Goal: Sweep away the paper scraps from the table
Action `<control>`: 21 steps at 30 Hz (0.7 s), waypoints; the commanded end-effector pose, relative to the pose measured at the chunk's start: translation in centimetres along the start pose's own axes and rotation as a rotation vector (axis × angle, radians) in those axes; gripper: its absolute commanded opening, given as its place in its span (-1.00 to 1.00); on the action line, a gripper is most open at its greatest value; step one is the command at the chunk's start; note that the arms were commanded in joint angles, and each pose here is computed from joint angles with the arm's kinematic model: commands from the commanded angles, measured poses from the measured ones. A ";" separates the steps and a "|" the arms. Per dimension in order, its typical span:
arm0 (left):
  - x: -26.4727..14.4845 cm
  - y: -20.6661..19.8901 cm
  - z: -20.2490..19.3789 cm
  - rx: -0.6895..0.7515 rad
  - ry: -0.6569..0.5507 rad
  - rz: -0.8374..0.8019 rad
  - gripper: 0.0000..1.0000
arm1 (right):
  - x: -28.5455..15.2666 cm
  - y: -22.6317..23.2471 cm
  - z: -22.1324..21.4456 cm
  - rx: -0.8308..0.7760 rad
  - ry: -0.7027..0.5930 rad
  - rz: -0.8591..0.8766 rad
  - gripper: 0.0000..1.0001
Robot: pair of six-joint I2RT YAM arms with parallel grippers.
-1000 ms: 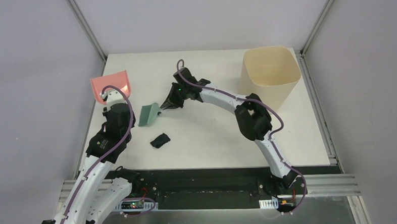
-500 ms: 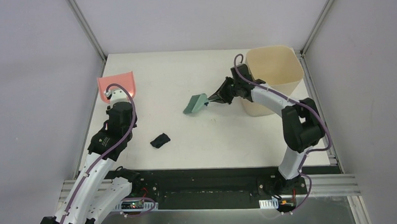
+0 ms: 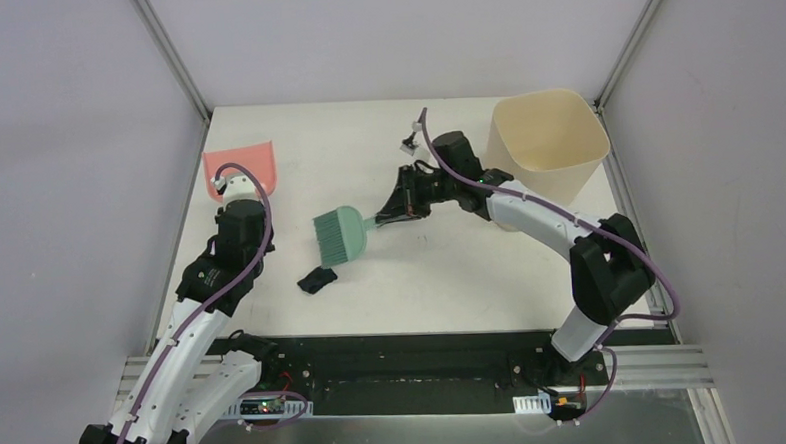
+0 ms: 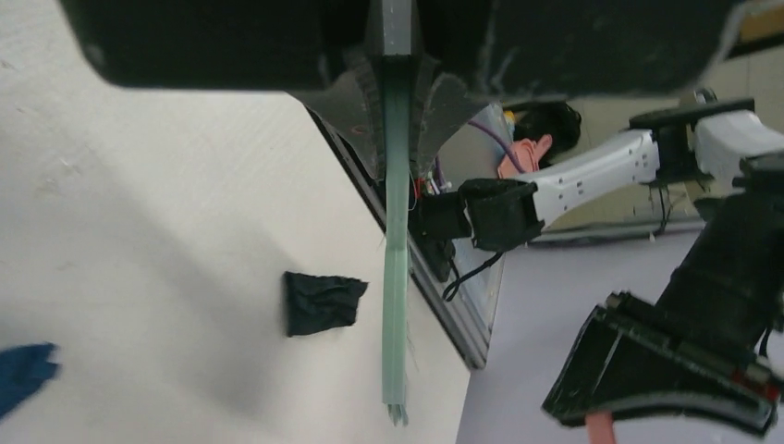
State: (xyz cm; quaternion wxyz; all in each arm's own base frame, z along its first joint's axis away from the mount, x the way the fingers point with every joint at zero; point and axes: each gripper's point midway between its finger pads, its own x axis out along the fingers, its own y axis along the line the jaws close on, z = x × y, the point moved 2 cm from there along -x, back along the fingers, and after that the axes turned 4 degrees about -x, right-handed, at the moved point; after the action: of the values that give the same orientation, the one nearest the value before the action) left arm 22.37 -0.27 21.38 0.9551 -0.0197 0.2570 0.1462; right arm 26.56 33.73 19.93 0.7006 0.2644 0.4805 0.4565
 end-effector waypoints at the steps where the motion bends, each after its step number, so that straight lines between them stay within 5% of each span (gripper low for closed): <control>1: -0.2 -0.2 1.2 -0.026 -0.045 -0.026 -1.00 | 1.5 4.8 -0.2 -0.228 0.054 0.127 -1.00; 13: -0.3 -0.7 1.0 -0.022 -0.041 -0.062 -1.00 | 9.8 4.4 -3.5 -0.253 0.229 -0.033 -1.00; 21: 0.2 -1.6 0.4 0.008 0.009 -0.096 -1.00 | 8.0 0.0 -3.5 -0.333 0.223 -0.331 -1.00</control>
State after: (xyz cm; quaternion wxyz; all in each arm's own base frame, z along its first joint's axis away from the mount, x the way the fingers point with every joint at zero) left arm 22.36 -1.03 21.21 0.9567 -0.0237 0.2641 0.1203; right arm 22.13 43.09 13.60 0.6838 0.0712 0.5479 0.4766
